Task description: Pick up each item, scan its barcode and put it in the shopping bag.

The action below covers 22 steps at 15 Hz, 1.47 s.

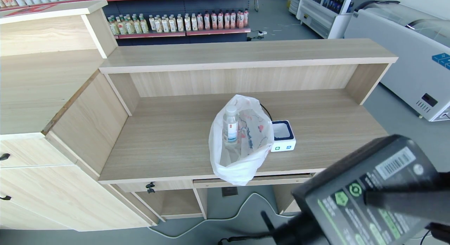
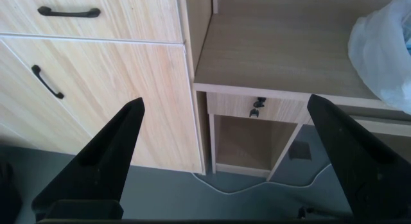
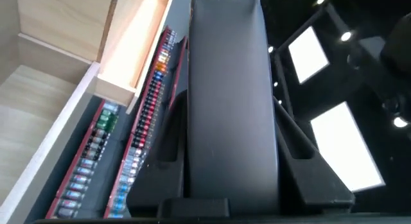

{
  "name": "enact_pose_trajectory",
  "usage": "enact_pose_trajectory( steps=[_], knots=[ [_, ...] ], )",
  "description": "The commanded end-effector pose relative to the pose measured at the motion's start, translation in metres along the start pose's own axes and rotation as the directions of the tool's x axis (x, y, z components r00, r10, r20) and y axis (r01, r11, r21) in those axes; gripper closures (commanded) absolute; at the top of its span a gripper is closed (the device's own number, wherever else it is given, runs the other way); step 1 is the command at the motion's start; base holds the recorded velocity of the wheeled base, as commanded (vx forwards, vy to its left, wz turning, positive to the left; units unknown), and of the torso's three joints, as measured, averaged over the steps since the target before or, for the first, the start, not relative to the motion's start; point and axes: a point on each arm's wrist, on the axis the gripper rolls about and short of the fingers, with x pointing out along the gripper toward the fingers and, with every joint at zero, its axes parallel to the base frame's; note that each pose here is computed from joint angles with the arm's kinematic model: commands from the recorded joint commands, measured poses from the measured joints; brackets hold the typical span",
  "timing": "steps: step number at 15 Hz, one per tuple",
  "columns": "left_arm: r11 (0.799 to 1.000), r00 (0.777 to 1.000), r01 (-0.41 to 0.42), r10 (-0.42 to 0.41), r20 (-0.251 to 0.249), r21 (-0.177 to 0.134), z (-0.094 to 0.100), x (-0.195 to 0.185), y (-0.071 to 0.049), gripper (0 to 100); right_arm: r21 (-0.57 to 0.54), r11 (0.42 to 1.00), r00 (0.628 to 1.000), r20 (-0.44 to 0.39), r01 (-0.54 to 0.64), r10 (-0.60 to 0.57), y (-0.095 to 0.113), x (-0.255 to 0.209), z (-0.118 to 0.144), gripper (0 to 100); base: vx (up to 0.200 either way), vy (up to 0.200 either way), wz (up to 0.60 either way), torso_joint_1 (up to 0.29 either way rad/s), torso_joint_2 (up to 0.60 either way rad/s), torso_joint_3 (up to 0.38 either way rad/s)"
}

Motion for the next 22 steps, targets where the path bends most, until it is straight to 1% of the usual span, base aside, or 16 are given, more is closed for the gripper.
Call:
enact_pose_trajectory(
  steps=[1,4,5,6,7,8,9,10,11,13,15,17,19,20,21,22],
  knots=[
    [1.000,1.000,0.000,0.000,0.001,-0.001,0.000,0.000,0.000,0,0.130,0.984,0.940,-0.304,-0.119,0.153,-0.006,-0.021,-0.024,100,0.000,0.000,0.00,0.000,0.00,0.000],
    [1.000,1.000,0.000,0.000,0.001,-0.001,0.000,0.000,0.000,0,0.563,0.824,0.730,-0.588,0.061,0.348,0.000,-0.040,-0.028,100,0.000,0.000,0.00,0.000,0.00,0.000],
    [1.000,1.000,0.000,0.000,0.001,-0.001,0.000,0.000,0.000,0,0.571,0.797,0.644,-0.689,0.199,0.333,-0.007,-0.042,-0.038,100,0.000,0.000,0.00,0.000,0.00,0.000],
    [1.000,1.000,0.000,0.000,0.001,-0.001,0.000,0.000,0.000,0,0.534,0.795,0.499,-0.792,0.289,0.351,-0.008,-0.045,-0.044,100,0.000,0.000,0.00,0.000,0.00,0.000],
    [1.000,1.000,0.000,0.000,0.001,-0.001,0.000,0.000,0.000,0,0.515,0.791,0.433,-0.827,0.330,0.358,-0.008,-0.046,-0.045,100,0.000,0.000,0.00,0.000,0.00,0.000],
    [1.000,1.000,0.000,0.000,0.001,-0.001,0.000,0.000,0.000,0,0.505,0.743,0.262,-0.863,0.439,0.432,0.000,-0.050,-0.041,100,0.000,0.000,0.00,0.000,0.00,0.000],
    [1.000,1.000,0.000,0.000,0.001,-0.001,0.000,0.000,0.000,0,0.462,0.733,0.153,-0.880,0.499,0.450,-0.001,-0.051,-0.043,100,0.000,0.000,0.00,0.000,0.00,0.000],
    [1.000,1.000,0.000,0.000,0.001,-0.001,0.000,0.000,0.000,0,0.350,0.711,-0.028,-0.887,0.610,0.461,-0.003,-0.051,-0.049,100,0.000,0.000,0.00,0.000,0.00,0.000],
    [1.000,1.000,0.000,0.000,0.001,-0.001,0.000,0.000,0.000,0,0.271,0.700,-0.131,-0.877,0.661,0.463,-0.004,-0.051,-0.055,100,0.000,0.000,0.00,0.000,0.00,0.000],
    [1.000,1.000,0.001,-0.001,0.001,-0.001,0.000,0.000,0.000,0,0.043,0.776,-0.465,-0.779,0.630,0.420,0.001,-0.062,-0.078,100,0.000,0.000,0.00,0.000,0.00,0.000],
    [1.000,1.000,0.000,0.000,0.001,-0.001,0.000,0.000,0.000,0,-0.023,0.823,-0.632,-0.652,0.568,0.418,0.022,-0.087,-0.105,100,0.000,0.000,0.00,0.000,0.00,0.000],
    [1.000,1.000,0.000,0.000,0.001,-0.001,0.000,0.000,0.000,0,-0.001,0.756,-0.616,-0.581,0.654,0.532,0.031,-0.096,-0.117,100,0.000,0.000,0.00,0.000,0.00,0.000],
    [1.000,1.000,0.000,0.000,0.001,-0.001,0.000,0.000,0.000,0,0.107,0.540,-0.389,-0.579,0.835,0.717,0.044,-0.107,-0.121,100,0.000,0.000,0.00,0.000,0.00,0.000],
    [1.000,1.000,0.000,0.000,0.001,-0.001,0.000,0.000,0.000,0,0.155,0.481,-0.316,-0.577,0.863,0.753,0.049,-0.110,-0.122,100,0.000,0.000,0.00,0.000,0.00,0.000],
    [1.000,1.000,0.000,0.000,0.001,-0.001,0.000,0.000,0.000,0,0.211,0.322,-0.162,-0.546,0.923,0.822,0.068,-0.110,-0.123,100,0.000,0.000,0.00,0.000,0.00,0.000],
    [1.000,1.000,0.000,0.000,0.001,-0.001,0.000,0.000,0.000,0,0.188,0.243,-0.107,-0.540,0.952,0.835,0.072,-0.108,-0.125,100,0.000,0.000,0.00,0.000,0.00,0.000]
  ],
)
